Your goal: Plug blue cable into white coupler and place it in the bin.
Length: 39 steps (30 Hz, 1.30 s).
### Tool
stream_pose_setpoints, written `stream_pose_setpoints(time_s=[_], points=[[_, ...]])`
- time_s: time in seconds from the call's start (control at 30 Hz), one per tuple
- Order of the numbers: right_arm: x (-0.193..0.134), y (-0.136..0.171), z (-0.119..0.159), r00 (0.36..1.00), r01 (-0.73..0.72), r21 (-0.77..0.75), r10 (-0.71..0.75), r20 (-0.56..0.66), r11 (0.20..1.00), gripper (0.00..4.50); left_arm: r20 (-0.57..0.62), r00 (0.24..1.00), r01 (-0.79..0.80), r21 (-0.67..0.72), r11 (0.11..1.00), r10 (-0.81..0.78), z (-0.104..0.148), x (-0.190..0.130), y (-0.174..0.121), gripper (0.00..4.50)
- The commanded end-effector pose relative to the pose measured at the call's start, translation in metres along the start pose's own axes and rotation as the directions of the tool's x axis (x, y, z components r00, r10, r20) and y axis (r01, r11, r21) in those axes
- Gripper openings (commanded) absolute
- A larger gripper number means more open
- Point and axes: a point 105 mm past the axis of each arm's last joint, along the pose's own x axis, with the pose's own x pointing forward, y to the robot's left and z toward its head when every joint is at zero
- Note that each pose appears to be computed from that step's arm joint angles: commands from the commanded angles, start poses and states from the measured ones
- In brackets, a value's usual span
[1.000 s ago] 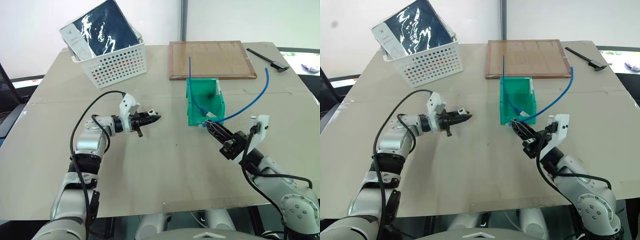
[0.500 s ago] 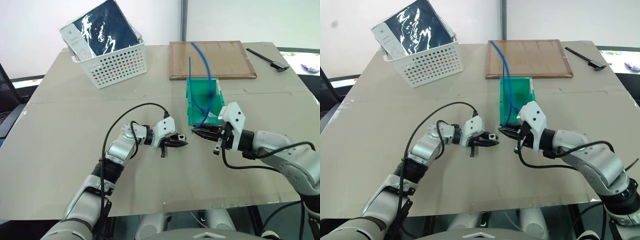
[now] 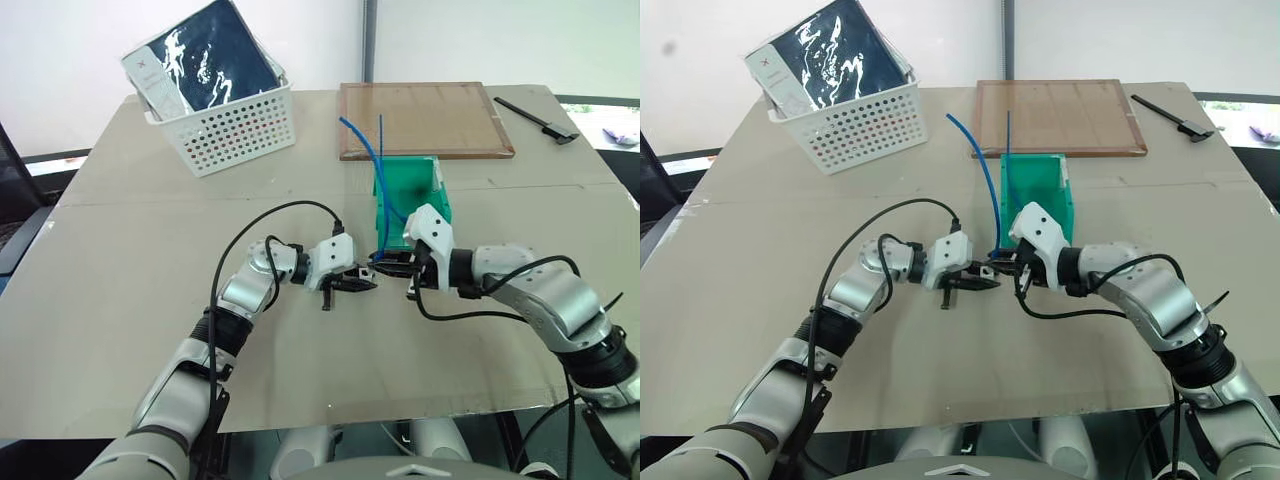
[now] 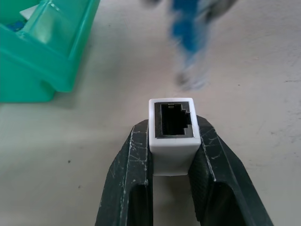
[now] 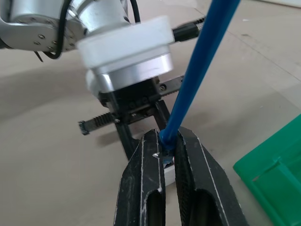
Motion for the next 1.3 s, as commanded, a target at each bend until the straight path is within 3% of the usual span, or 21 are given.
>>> stream_pose_setpoints(time_s=[0.03,0.4,0.63,1.0,1.23,1.3], points=[[0.005,0.001,0.008,0.999,-0.036,-0.076,0.036,0.006,0.996,0.00,0.003,1.000,0.011,0.016,1.000,-0.011,0.002,-0.001,-0.001,0.40],[0.013,0.007,-0.001,0.989,-0.136,-0.139,0.126,-0.076,0.981,0.00,0.008,1.000,0.023,0.018,1.000,-0.023,0.003,-0.001,-0.002,0.40],[0.014,0.004,-0.021,0.965,-0.207,-0.211,0.163,-0.207,0.955,0.00,0.009,1.000,0.025,0.022,0.999,-0.025,0.004,-0.002,-0.001,0.40],[0.016,0.001,-0.011,0.929,-0.311,-0.176,0.260,-0.262,0.934,0.00,0.015,1.000,0.023,0.025,0.999,-0.023,0.005,0.000,-0.001,0.40],[0.028,0.003,-0.025,0.900,-0.360,-0.151,0.300,-0.317,0.921,0.00,0.025,1.000,0.010,0.025,1.000,-0.010,0.007,0.002,-0.001,0.40],[0.028,0.008,-0.040,0.881,-0.380,-0.128,0.316,-0.351,0.916,0.00,0.029,1.000,0.004,0.021,1.000,-0.005,0.007,0.003,-0.001,0.40]])
